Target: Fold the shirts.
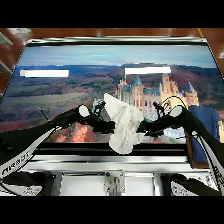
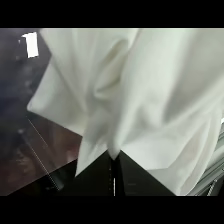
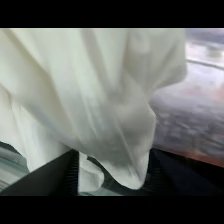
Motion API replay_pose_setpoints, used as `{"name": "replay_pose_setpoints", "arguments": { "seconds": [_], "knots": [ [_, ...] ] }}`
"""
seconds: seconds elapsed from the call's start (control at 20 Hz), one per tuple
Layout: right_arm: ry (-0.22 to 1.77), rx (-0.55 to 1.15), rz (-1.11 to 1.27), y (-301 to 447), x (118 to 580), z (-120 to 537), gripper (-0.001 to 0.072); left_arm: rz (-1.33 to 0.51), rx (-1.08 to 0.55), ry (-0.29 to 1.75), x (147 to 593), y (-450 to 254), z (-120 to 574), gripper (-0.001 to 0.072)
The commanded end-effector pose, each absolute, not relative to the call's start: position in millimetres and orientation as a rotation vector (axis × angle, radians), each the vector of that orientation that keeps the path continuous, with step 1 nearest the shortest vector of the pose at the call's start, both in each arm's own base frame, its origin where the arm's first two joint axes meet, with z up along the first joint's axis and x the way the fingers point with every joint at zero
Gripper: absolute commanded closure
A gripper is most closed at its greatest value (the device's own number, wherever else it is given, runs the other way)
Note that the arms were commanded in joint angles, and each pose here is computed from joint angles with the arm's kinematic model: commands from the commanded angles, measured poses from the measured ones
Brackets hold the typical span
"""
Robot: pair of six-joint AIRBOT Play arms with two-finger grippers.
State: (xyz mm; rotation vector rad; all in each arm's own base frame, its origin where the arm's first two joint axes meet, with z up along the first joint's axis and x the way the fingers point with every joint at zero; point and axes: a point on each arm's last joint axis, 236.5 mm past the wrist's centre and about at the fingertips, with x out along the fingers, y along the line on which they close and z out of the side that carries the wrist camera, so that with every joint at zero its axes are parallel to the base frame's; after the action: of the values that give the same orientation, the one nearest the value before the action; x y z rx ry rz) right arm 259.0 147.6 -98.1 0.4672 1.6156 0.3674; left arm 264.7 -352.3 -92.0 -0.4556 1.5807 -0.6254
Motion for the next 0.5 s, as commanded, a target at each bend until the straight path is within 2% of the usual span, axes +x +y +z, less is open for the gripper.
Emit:
{"name": "replay_pose_setpoints", "arguments": {
  "seconds": [0.0,0.05,0.15,0.25,0.35,0.45],
  "knots": [
    [1.596,0.463,0.377,171,264,-111,0.0574,-0.643,-0.437,1.562,267,-352,-91,0.0671],
    [1.595,0.464,0.381,172,264,-109,0.0640,-0.651,-0.432,1.547,270,-350,-89,0.0671],
    [1.581,0.404,0.408,168,267,-101,0.0642,-0.656,-0.408,1.489,284,-341,-74,0.0673],
    [1.522,0.276,0.424,154,279,-81,0.0643,-0.663,-0.341,1.364,311,-323,-41,0.0673],
    [1.402,0.110,0.412,133,302,-44,0.0643,-0.659,-0.277,1.180,346,-300,16,0.0673],
    [1.182,-0.036,0.373,112,339,25,0.0643,-0.649,-0.276,0.962,378,-275,100,0.0673]
  ]
}}
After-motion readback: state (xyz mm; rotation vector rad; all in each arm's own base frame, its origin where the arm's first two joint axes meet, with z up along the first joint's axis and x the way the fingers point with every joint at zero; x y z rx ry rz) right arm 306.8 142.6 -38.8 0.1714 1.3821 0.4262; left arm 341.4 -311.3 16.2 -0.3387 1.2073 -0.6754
